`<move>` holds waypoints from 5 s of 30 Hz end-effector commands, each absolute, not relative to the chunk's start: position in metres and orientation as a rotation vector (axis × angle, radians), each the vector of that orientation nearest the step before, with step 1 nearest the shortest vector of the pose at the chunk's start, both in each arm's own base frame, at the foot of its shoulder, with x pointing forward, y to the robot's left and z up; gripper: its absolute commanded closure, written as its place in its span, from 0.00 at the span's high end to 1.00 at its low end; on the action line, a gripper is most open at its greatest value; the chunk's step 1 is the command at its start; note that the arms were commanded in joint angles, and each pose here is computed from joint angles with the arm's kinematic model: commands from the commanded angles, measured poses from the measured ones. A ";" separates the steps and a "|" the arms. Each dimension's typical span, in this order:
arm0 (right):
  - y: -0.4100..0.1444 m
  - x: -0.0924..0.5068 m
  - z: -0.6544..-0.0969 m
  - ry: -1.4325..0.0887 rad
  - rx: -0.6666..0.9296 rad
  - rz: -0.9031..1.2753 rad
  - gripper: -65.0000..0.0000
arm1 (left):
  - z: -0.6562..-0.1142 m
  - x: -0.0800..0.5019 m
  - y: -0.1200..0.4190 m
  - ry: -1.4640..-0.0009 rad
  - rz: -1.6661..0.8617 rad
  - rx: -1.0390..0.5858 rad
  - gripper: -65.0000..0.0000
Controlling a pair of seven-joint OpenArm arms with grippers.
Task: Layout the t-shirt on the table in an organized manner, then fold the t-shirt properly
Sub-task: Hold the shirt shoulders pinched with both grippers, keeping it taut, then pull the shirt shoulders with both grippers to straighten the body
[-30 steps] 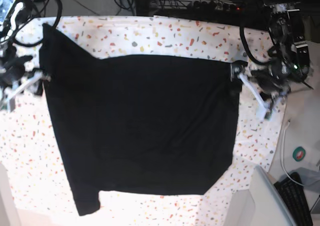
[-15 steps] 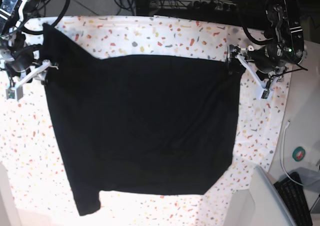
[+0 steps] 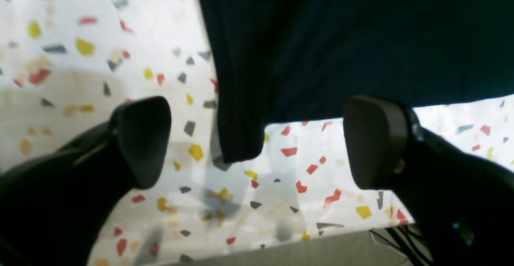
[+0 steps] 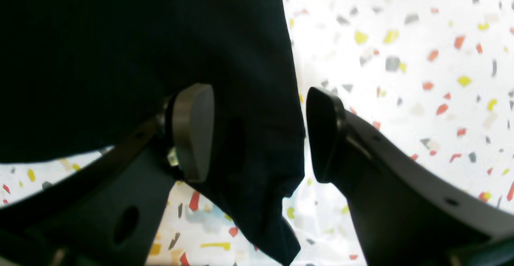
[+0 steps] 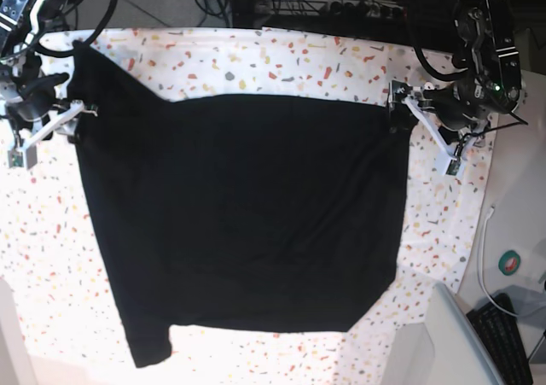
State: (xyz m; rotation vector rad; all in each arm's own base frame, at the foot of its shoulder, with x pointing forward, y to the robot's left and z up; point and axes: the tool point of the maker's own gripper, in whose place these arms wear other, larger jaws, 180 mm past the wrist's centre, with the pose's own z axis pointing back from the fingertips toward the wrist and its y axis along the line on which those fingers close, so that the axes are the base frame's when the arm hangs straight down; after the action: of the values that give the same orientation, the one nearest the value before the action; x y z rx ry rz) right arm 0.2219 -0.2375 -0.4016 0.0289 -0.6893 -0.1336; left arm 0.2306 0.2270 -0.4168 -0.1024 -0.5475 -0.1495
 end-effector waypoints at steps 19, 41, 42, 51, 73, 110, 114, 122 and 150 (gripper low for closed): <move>-0.243 0.240 -0.392 -0.761 0.031 -0.137 0.53 | -0.377 0.246 0.220 -0.668 -0.209 -0.074 1.00; -0.242 0.234 -0.385 -0.747 0.017 -0.122 0.53 | -0.385 0.237 0.221 -0.642 -0.202 -0.079 1.00; -0.242 0.234 -0.385 -0.747 0.017 -0.122 0.53 | -0.385 0.236 0.221 -0.639 -0.202 -0.079 1.00; -0.242 0.240 -0.381 -0.760 0.014 -0.121 0.53 | -0.385 0.241 0.221 -0.645 -0.197 -0.081 1.00; -0.242 0.237 -0.381 -0.758 0.013 -0.119 0.53 | -0.386 0.239 0.221 -0.642 -0.196 -0.082 1.00; -0.272 0.228 -0.420 -0.676 0.032 -0.274 0.53 | -0.445 0.210 0.229 -0.534 -0.099 -0.141 1.00; -0.270 0.229 -0.420 -0.675 0.035 -0.268 0.53 | -0.462 0.203 0.216 -0.561 -0.076 -0.187 1.00; -0.270 0.229 -0.420 -0.676 0.036 -0.263 0.54 | -0.481 0.201 0.208 -0.532 -0.018 -0.224 1.00; -0.247 0.221 -0.482 -0.522 0.173 -0.343 0.54 | -0.439 0.221 0.274 -0.613 0.156 -0.109 0.00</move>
State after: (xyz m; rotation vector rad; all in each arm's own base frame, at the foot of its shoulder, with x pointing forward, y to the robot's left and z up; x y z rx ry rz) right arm 0.2104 -0.2387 -0.4922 0.1864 -0.4743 -0.3493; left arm 0.2134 0.2720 -0.4490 -0.1098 -0.5766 0.1620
